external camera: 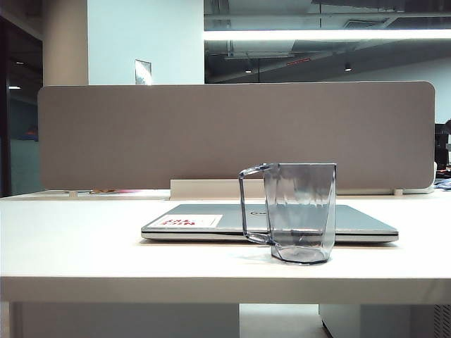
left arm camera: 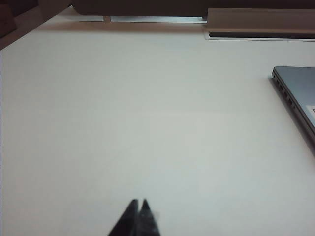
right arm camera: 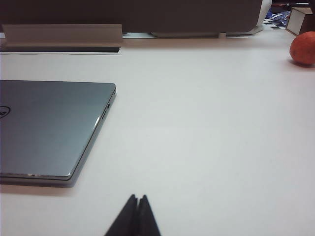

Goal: Pick up the water cup and place it on the left side of the laptop.

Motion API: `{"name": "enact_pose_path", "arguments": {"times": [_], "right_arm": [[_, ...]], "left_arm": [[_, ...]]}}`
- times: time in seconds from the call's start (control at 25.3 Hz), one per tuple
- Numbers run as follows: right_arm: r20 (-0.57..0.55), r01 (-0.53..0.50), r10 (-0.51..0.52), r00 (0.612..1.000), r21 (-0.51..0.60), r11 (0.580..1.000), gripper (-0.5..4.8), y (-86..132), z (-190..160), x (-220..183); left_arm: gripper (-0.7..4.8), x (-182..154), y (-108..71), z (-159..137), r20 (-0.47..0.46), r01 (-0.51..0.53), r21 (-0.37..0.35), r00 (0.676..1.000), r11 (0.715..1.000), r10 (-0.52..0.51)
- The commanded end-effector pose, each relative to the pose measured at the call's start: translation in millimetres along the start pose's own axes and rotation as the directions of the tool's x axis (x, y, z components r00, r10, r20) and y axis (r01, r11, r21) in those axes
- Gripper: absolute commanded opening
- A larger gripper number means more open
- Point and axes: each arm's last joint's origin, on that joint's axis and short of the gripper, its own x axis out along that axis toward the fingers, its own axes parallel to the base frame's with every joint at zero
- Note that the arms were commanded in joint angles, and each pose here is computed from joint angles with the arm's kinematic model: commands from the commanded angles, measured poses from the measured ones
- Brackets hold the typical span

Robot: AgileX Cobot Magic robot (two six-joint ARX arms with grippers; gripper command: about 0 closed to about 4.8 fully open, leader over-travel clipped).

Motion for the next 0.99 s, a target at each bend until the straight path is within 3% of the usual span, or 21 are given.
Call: {"name": "enact_pose_path", "arguments": {"times": [0.04,0.63,0.79,0.99], "right_arm": [[0.0,0.004,-0.004,1.0,0.001,1.0,-0.01,0.0,-1.5,0.5],[-0.001,-0.003,0.003,1.0,0.012,1.0,-0.01,0.6,-1.5,0.5],[0.0,-0.008,0.008,1.0,0.08,0.997,-0.01,0.7,-1.4,0.4],[0.0,-0.161,0.162,0.987,0.138,0.977,-0.01,5.2,-1.4,0.1]], "left_arm": [[-0.05,0.4,0.0,-1.0,-0.003,0.005,0.007,1.0,1.0,-0.005],[-0.06,0.4,0.0,-0.7,0.0,0.005,0.007,1.0,1.0,-0.005],[-0.05,0.4,0.0,-0.7,0.0,0.005,0.007,1.0,1.0,-0.005],[-0.05,0.4,-0.2,-0.6,0.001,0.011,-0.015,1.0,1.0,-0.011]]}}
